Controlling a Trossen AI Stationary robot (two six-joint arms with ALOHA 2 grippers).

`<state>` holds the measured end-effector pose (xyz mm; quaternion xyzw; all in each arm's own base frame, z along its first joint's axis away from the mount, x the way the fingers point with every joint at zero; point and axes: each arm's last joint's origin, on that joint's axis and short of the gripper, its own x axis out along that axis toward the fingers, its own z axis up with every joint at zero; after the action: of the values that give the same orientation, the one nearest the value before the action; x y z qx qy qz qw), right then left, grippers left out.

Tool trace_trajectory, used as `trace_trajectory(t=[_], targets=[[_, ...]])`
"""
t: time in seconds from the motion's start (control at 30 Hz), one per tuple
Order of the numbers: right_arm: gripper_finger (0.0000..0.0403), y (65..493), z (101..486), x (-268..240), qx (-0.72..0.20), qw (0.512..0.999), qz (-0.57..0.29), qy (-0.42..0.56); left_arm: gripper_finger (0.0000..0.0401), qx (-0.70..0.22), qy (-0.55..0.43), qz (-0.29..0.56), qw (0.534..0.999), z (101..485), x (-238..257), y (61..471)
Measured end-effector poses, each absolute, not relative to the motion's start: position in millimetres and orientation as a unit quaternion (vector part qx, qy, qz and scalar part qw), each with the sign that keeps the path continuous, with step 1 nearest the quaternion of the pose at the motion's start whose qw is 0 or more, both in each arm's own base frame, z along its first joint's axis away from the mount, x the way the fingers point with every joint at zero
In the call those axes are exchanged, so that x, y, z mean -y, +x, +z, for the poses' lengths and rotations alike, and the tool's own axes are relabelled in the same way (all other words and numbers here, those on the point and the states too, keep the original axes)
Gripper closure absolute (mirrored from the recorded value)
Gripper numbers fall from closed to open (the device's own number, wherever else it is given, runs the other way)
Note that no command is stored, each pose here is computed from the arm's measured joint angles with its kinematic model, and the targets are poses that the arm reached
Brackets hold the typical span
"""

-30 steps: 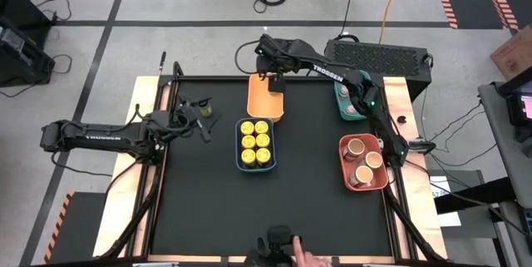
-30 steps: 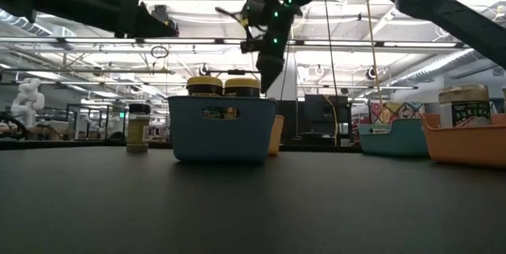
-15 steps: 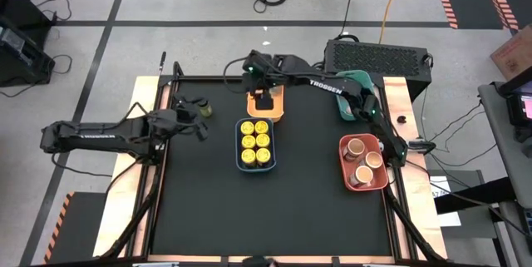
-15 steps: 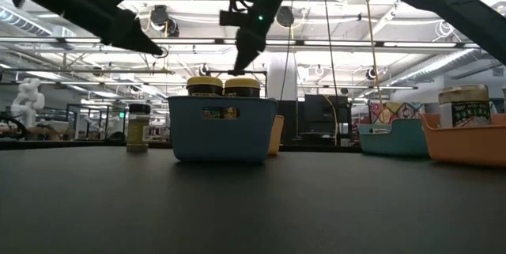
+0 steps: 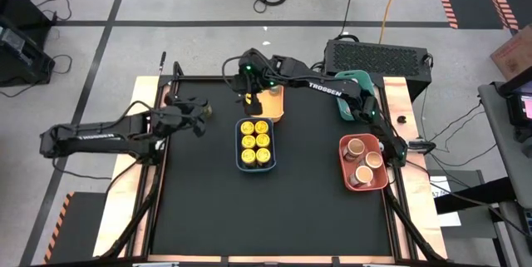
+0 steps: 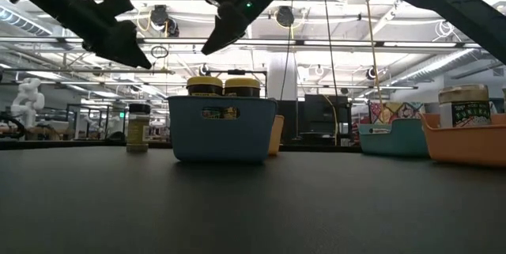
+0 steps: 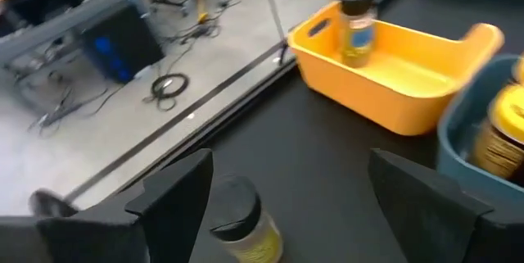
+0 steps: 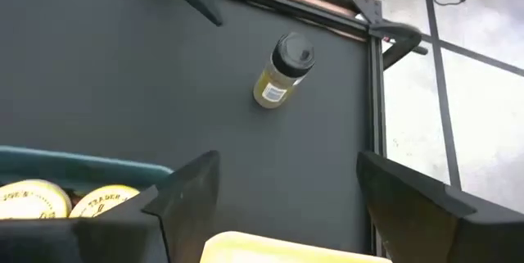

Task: Sort spices by type
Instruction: Put the black seasoning bottle into the yellow bin

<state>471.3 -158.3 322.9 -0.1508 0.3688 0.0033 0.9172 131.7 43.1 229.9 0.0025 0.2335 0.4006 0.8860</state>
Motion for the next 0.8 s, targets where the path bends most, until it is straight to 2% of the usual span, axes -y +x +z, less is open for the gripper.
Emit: trace_trajectory(t=[0.33,0.57,0.8], targets=[[0.0122,474,326,160,-0.346,0.927,-0.007,-0.146,0.0072,-0.229,-0.064,0.487,0.841,226,-62,121],[0.0122,475,327,160,-0.339,0.93,0.002,-0.141,0.0072,-0.276,-0.065,0.441,0.851,213,-65,120],[0.0122,475,327,160,-0.337,0.931,0.002,-0.143,0.0072,-0.249,-0.055,0.48,0.839,210,-74,124]])
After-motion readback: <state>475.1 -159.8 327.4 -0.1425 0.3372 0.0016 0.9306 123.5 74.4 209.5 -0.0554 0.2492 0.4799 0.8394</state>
